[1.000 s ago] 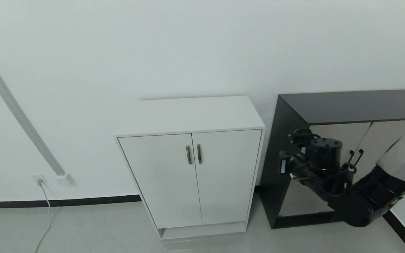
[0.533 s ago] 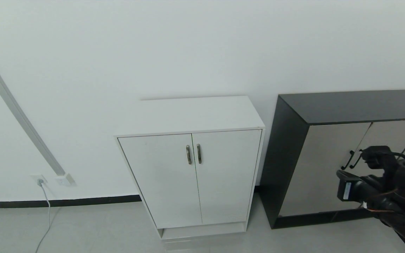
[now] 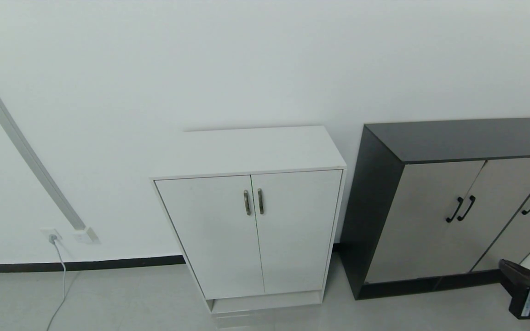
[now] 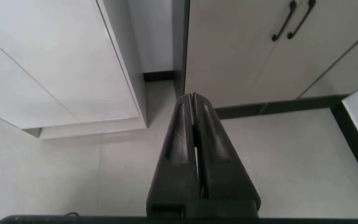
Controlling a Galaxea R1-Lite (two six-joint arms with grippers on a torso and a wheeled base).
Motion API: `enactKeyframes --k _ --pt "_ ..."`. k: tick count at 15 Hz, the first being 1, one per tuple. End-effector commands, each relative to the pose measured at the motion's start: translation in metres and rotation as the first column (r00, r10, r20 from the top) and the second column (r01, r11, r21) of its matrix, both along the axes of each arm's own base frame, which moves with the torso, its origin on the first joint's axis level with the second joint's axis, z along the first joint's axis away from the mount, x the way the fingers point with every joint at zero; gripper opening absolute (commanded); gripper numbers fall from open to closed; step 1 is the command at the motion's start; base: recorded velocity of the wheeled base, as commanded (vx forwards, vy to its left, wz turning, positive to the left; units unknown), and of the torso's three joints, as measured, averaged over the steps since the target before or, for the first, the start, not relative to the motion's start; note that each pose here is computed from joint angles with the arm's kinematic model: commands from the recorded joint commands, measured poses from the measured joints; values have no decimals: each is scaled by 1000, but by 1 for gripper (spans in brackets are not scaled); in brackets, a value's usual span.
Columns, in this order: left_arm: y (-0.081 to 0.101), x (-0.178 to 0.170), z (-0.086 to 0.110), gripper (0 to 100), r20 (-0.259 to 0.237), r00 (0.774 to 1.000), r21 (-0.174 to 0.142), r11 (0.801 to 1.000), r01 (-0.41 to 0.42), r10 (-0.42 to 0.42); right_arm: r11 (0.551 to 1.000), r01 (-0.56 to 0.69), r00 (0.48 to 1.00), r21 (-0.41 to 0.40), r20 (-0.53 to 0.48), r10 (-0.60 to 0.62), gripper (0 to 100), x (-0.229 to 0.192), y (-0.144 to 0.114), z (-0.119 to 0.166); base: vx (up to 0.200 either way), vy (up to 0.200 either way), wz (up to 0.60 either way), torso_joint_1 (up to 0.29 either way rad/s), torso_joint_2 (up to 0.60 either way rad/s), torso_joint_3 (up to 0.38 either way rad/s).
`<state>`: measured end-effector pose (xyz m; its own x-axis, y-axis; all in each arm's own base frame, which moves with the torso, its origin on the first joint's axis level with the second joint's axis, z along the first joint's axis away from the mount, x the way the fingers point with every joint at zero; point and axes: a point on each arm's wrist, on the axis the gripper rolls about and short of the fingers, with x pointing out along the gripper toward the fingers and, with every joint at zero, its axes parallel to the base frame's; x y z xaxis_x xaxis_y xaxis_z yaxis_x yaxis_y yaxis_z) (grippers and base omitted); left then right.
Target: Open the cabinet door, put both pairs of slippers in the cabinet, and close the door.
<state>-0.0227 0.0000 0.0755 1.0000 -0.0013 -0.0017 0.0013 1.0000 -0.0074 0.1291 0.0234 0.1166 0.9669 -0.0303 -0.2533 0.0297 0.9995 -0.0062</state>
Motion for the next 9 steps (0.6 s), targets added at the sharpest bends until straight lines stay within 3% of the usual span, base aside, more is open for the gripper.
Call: enactKeyframes --k 1,9 --pt "0 0 0 0 -1 1000 0 1000 0 0 1000 -19 999 12 49 18 0 -27 -6 8 0 0 0 0 0 0" --pt "0 0 0 0 -1 1000 0 1000 0 0 986 -162 984 33 -75 164 0 -77 -13 -10 0 0 0 0 0 0"
